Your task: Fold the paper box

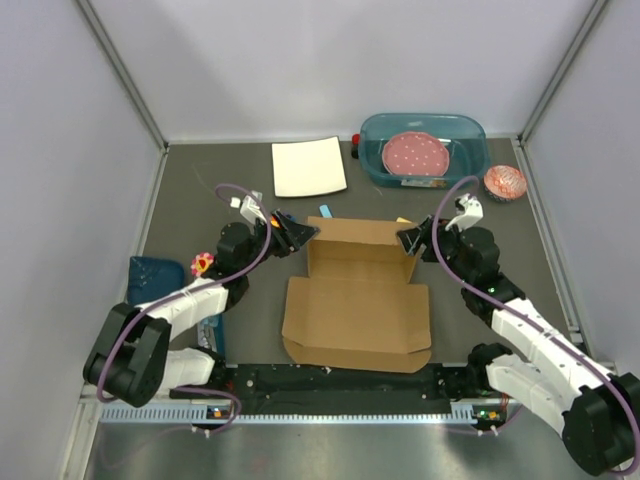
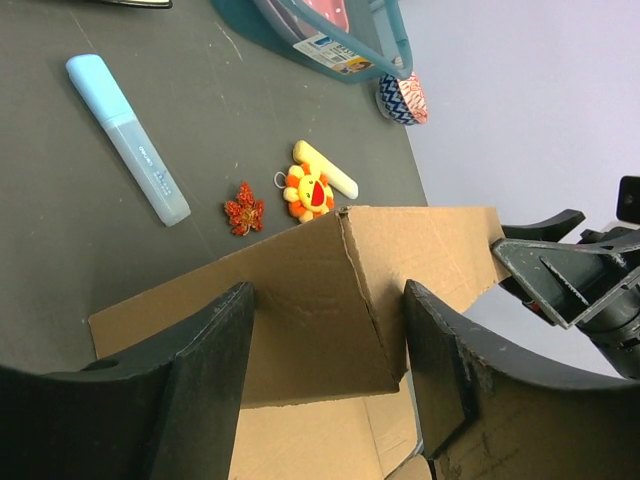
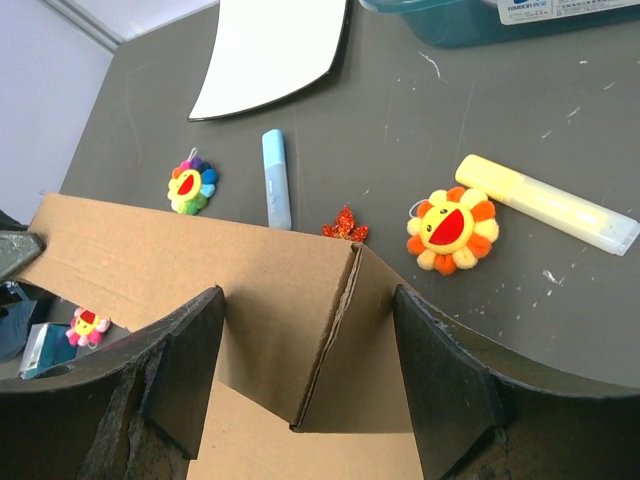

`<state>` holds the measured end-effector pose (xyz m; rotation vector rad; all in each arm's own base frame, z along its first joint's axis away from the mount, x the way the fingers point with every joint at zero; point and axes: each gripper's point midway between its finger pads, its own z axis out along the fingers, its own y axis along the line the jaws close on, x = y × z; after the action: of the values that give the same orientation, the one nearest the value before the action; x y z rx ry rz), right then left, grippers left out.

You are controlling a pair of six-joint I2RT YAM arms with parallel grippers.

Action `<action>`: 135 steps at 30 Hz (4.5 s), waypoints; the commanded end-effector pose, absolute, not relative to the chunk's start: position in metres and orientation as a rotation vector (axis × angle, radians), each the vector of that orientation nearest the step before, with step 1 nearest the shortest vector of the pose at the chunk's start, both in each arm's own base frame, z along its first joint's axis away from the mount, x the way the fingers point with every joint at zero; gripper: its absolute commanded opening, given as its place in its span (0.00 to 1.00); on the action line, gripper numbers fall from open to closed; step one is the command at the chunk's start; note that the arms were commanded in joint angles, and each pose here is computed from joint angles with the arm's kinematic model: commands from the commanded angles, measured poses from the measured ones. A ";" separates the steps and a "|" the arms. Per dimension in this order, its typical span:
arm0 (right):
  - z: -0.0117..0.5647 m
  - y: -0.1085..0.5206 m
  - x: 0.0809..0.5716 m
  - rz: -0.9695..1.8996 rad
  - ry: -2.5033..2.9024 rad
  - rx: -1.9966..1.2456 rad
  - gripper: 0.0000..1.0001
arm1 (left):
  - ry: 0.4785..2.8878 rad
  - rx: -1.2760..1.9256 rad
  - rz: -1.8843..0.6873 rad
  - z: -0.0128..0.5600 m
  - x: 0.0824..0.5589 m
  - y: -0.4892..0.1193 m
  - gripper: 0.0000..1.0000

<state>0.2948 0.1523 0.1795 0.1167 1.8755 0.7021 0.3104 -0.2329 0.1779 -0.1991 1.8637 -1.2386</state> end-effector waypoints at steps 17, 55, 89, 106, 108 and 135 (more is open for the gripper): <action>0.206 0.144 0.303 0.775 1.876 0.186 0.71 | 1.892 -0.061 -1.216 0.176 0.304 -0.240 0.61; 0.076 0.134 0.236 0.810 2.137 0.316 0.50 | 2.092 -0.116 -1.196 0.077 0.256 -0.226 0.39; 0.100 0.134 0.250 0.787 2.102 0.276 0.55 | 1.877 -0.052 -1.284 0.198 0.311 -0.247 0.77; 0.069 0.128 0.235 0.763 2.169 0.318 0.51 | 2.069 -0.102 -1.252 0.105 0.288 -0.238 0.32; 0.065 0.129 0.233 0.766 2.183 0.323 0.51 | 2.068 -0.099 -1.255 0.103 0.287 -0.238 0.32; 0.222 0.100 0.266 0.538 1.994 0.244 0.79 | 1.773 -0.098 -0.953 0.270 0.320 -0.198 0.80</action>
<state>0.2662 0.1149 0.1790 0.2983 2.0351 0.6497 0.3192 -0.2206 0.2442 -0.0604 1.8490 -1.0738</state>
